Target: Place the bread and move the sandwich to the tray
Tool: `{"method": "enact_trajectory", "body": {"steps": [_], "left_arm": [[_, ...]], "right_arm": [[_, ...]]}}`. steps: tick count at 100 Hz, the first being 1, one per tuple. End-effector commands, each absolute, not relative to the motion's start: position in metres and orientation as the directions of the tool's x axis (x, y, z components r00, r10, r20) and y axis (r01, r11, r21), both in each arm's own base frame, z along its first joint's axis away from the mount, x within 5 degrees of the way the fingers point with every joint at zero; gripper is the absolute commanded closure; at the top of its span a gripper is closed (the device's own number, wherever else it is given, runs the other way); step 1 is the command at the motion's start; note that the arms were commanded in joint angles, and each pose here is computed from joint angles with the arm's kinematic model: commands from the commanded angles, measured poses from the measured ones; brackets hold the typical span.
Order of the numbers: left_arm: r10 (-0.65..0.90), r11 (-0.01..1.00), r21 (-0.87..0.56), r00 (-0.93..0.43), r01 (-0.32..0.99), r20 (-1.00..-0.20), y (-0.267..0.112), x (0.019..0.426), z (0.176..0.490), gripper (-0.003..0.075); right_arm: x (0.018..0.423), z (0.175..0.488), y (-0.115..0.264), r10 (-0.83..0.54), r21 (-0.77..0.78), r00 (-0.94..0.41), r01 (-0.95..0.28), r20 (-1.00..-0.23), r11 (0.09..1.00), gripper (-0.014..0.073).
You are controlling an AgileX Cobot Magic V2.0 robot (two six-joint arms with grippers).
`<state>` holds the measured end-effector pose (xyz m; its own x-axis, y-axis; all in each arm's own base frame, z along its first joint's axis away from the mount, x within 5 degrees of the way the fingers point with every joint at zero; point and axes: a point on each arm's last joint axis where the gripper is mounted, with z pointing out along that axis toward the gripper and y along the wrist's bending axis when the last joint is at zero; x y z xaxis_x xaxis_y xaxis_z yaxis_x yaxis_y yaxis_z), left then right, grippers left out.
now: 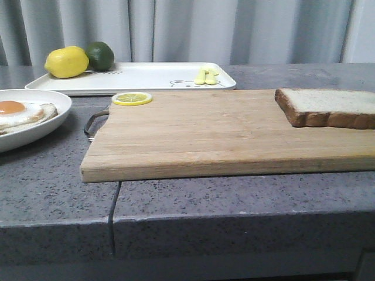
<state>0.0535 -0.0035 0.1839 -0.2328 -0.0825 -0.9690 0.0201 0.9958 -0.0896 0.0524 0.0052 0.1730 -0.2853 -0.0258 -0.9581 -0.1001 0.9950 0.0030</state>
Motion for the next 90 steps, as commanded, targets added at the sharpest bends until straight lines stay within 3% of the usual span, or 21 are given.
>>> {"method": "enact_trajectory", "body": {"steps": [1, 64, 90], "left_arm": [[-0.101, 0.994, -0.107, -0.169, 0.027, -0.981, -0.0036, 0.053, 0.1852, 0.074], [-0.101, 0.994, -0.107, -0.169, 0.027, -0.981, -0.0036, 0.053, 0.1852, 0.074], [-0.042, 0.999, -0.045, -0.127, 0.02, -0.991, -0.0019, 0.0536, 0.1887, 0.074]], "right_arm": [[0.0526, 0.175, 0.0049, -0.024, -0.001, -0.237, -0.096, -0.971, 0.995, 0.0657], [0.0526, 0.175, 0.0049, -0.026, -0.003, -0.237, -0.096, -0.971, 0.995, 0.0657], [0.054, 0.1818, 0.0051, -0.017, -0.001, -0.162, -0.097, -0.987, 0.995, 0.0657]]}}
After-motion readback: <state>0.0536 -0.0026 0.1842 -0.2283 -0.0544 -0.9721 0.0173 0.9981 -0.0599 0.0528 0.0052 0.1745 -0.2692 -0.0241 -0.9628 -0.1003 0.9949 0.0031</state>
